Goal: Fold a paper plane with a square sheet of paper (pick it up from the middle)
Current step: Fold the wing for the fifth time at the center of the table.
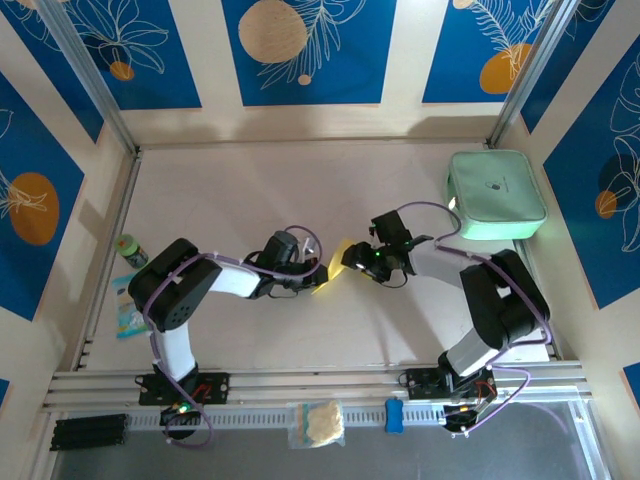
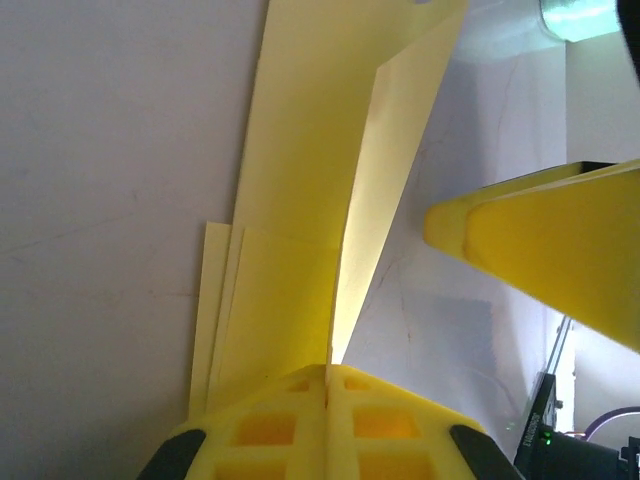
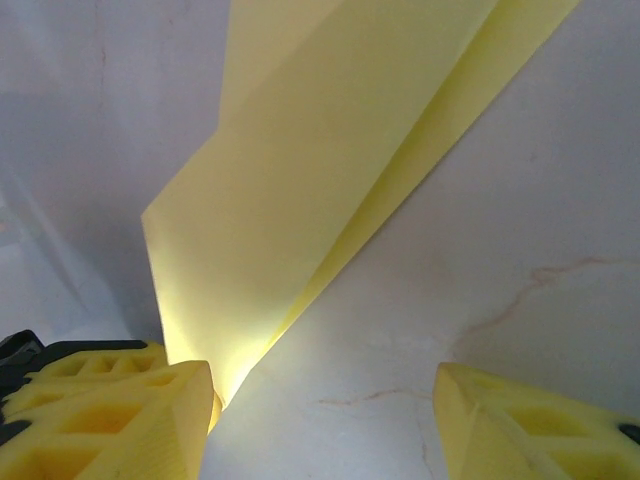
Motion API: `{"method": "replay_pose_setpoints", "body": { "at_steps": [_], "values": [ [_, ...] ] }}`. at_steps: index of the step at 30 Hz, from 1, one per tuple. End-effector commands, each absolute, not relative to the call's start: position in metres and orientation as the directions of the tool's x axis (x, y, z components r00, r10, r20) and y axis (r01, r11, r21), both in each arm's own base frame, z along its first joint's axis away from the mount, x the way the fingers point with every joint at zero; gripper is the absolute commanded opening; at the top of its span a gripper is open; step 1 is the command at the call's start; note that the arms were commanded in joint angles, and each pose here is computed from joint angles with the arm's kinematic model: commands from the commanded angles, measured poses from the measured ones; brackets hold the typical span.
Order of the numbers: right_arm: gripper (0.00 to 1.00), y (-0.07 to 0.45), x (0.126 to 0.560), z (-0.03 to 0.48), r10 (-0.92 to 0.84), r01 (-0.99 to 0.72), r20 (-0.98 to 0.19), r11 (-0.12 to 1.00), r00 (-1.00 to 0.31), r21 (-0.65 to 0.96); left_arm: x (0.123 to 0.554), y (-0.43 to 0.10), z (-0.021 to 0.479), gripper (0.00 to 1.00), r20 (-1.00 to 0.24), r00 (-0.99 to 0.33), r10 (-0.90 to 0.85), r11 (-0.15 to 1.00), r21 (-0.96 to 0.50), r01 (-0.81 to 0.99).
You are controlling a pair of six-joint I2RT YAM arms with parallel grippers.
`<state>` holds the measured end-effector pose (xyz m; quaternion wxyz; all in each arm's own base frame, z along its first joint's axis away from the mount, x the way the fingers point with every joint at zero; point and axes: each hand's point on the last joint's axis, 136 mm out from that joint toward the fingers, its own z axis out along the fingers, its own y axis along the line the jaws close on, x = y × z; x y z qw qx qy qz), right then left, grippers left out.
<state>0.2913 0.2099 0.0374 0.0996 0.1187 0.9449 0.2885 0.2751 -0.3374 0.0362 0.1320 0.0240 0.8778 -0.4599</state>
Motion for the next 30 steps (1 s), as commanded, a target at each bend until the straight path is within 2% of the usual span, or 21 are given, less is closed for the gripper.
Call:
{"method": "replay_pose_setpoints", "body": {
  "at_steps": [1, 13, 17, 30],
  "values": [
    [0.6, 0.224, 0.297, 0.043, 0.234, 0.114, -0.128, 0.795, -0.964, 0.596, 0.277, -0.336, 0.037, 0.0, -0.227, -0.968, -0.106, 0.544, -0.828, 0.135],
    [0.6, 0.228, 0.305, 0.024, 0.26, 0.188, -0.062, 0.824, -0.964, 0.535, 0.277, -0.335, 0.031, 0.0, -0.202, -0.972, -0.119, 0.534, -0.838, 0.109],
    [0.59, 0.222, 0.305, 0.013, 0.296, 0.251, -0.022, 0.845, -0.955, 0.472, 0.277, -0.334, 0.031, 0.0, -0.212, -0.97, -0.116, 0.528, -0.841, 0.121],
    [0.62, 0.209, 0.296, -0.018, 0.346, 0.347, 0.048, 0.908, -0.937, 0.235, 0.276, -0.329, 0.029, 0.1, -0.229, -0.966, -0.119, 0.543, -0.83, 0.13]
  ]
}}
